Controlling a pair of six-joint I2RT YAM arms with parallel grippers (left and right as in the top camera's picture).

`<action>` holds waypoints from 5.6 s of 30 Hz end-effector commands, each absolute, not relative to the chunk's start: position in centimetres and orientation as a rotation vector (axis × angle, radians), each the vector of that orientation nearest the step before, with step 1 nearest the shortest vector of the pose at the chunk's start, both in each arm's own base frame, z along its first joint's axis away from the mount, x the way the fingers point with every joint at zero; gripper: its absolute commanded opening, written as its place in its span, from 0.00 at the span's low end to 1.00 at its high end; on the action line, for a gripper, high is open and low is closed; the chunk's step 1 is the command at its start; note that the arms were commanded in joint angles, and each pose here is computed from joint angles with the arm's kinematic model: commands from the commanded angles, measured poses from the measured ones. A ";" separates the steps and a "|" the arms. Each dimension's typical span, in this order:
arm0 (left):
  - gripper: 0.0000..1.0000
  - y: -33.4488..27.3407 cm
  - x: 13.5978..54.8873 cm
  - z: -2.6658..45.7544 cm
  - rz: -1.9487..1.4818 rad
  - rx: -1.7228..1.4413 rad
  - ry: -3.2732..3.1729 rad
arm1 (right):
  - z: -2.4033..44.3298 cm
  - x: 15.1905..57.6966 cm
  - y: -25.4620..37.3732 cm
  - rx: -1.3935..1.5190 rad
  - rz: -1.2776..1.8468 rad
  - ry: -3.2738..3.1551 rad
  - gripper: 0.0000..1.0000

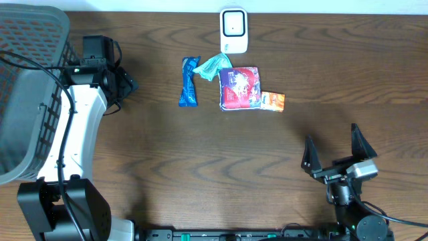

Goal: Scan the item barcode
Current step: 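Retract the left arm and reach the right gripper toward the pink pack, then grasp the pink pack with the right gripper and move it right, then set the pink pack down at the right and reach toward the orange box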

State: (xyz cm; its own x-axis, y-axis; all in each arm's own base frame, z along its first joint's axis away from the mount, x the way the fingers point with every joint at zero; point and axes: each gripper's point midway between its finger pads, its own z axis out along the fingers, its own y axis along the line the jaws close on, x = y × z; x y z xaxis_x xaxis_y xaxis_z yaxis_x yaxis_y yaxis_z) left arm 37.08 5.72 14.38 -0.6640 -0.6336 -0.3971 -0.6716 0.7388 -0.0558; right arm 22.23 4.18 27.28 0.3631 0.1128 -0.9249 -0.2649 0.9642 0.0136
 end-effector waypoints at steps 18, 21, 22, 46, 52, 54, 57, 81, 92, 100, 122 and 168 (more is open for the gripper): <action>0.98 6.1 37.0 14.3 0.154 -1.023 2.540 | 23.6 36.0 6.2 -0.189 0.406 2.100 0.99; 0.98 6.1 37.0 14.3 0.154 -1.023 2.540 | 23.0 37.6 9.0 -0.300 0.611 2.125 0.99; 0.98 6.1 37.0 14.3 0.154 -1.023 2.540 | 23.2 38.2 9.8 -0.365 0.649 2.101 0.99; 0.98 6.1 37.0 14.3 0.154 -1.023 2.540 | 18.9 46.5 14.5 -0.287 0.840 2.340 0.99; 0.98 6.1 37.0 14.3 0.154 -1.023 2.540 | 12.7 48.4 13.9 -0.015 0.774 2.496 0.90; 0.98 6.1 37.0 14.3 0.154 -1.023 2.540 | 10.9 48.5 14.2 -0.012 0.799 2.524 0.86; 0.98 6.1 37.0 14.3 0.154 -1.023 2.540 | 8.5 48.5 14.8 -0.010 0.838 2.564 0.74; 0.98 6.1 37.0 14.3 0.154 -1.023 2.540 | 3.9 48.2 17.0 -0.048 0.847 2.647 0.01; 0.98 6.1 37.0 14.3 0.154 -1.023 2.540 | 15.0 51.1 10.7 -0.062 0.363 2.409 0.01; 0.98 6.1 37.0 14.3 0.154 -1.023 2.539 | 20.5 49.8 -2.9 0.300 -0.577 2.220 0.01; 0.98 6.1 37.0 14.3 0.154 -1.023 2.540 | 10.6 48.0 -10.2 0.196 -1.194 2.398 0.14; 0.98 6.1 37.0 14.3 0.154 -1.023 2.540 | 4.8 44.5 8.9 -0.355 -0.106 2.850 0.78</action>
